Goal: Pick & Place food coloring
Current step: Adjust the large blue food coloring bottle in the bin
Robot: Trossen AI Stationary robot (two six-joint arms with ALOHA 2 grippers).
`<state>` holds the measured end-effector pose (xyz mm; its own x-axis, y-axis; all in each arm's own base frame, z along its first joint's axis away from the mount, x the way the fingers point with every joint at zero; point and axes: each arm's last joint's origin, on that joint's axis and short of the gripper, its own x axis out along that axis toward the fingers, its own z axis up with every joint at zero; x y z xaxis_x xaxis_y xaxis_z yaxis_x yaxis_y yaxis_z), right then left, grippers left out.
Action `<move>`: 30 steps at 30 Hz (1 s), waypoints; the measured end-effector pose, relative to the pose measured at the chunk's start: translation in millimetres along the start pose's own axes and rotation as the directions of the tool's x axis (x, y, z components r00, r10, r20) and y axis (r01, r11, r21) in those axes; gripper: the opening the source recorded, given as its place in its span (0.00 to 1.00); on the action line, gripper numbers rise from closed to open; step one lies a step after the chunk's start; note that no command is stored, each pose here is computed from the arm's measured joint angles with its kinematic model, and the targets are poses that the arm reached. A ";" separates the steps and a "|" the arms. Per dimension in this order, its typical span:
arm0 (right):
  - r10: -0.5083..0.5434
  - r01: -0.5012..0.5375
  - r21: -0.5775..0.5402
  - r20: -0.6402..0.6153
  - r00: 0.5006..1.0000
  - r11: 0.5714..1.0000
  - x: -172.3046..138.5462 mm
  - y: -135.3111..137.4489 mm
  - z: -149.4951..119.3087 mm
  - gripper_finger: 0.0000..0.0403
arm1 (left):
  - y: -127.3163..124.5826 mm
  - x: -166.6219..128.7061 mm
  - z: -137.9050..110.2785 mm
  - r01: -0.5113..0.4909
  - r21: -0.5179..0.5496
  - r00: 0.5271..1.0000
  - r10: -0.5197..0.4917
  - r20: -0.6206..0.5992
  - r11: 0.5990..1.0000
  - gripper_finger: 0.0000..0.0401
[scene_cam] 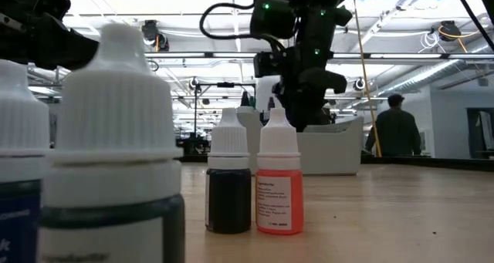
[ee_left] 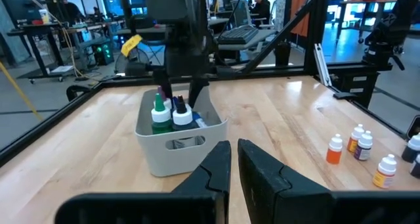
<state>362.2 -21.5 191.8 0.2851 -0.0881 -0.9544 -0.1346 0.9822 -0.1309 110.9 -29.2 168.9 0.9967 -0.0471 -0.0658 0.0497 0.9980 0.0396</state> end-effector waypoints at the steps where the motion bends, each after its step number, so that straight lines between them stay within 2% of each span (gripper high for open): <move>1: -0.001 0.001 -0.002 0.003 1.000 1.000 -1.3 1.1 0.2 0.29 | 0.0 0.0 0.0 0.000 -0.004 1.000 0.000 0.000 1.000 0.09; 14: 0.004 0.001 -0.065 0.083 0.997 0.998 -21.7 23.5 6.8 0.29 | 0.0 0.0 -0.7 0.000 -0.006 1.000 0.000 -0.007 1.000 0.09; 25: 0.004 0.005 -0.071 0.128 0.992 0.997 -25.2 26.1 10.6 0.25 | -0.1 0.0 -0.6 0.000 -0.006 1.000 0.000 -0.006 1.000 0.09; 30: 0.056 -0.043 -0.076 0.184 0.981 0.996 -26.0 27.1 15.5 0.28 | 0.0 0.0 -0.6 0.000 -0.006 1.000 0.000 -0.006 1.000 0.09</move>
<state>365.9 10.0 217.2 0.4466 -0.0007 -0.8947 -0.2187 0.9696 -0.1099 110.9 -29.2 168.3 0.9963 -0.0472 -0.0720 0.0497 0.9982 0.0338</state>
